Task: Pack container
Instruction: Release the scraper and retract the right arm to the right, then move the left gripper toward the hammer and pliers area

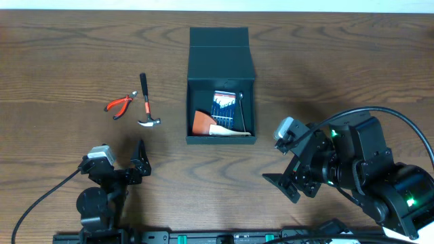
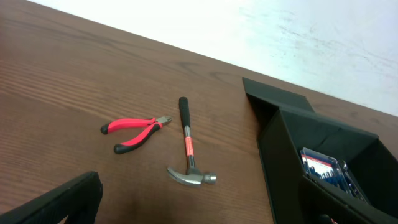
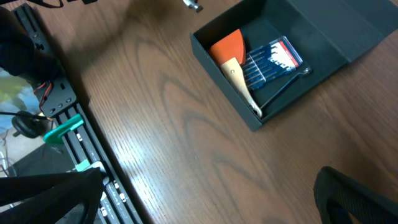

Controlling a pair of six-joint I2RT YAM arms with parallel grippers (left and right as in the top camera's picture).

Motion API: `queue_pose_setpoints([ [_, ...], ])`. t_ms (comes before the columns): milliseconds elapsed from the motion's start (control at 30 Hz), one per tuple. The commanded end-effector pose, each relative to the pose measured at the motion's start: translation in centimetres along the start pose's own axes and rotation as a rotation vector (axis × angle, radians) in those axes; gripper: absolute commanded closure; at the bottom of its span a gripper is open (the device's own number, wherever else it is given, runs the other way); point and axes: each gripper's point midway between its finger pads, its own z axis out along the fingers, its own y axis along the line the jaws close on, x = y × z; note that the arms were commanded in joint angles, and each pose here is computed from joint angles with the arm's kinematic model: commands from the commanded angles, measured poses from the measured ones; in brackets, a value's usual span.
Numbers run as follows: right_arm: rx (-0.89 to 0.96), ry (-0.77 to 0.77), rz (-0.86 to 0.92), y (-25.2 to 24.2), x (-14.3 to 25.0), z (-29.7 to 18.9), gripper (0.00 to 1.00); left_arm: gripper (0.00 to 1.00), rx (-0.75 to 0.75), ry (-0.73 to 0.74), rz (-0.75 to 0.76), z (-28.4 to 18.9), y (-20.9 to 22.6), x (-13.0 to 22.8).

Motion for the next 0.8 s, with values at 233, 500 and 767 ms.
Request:
queue_pose_setpoints([
  [233,0.001,0.007,0.025,-0.1,0.2,0.2,0.01,0.02,-0.022,0.02,-0.01,0.3,0.6,1.1],
  [500,0.001,0.007,0.025,-0.1,0.2,0.2,0.01,0.02,-0.021,0.02,-0.011,0.3,0.6,1.1],
  [767,0.001,0.007,0.025,-0.1,0.2,0.2,0.01,0.01,0.05,0.044,-0.09,0.2,-0.7,1.2],
])
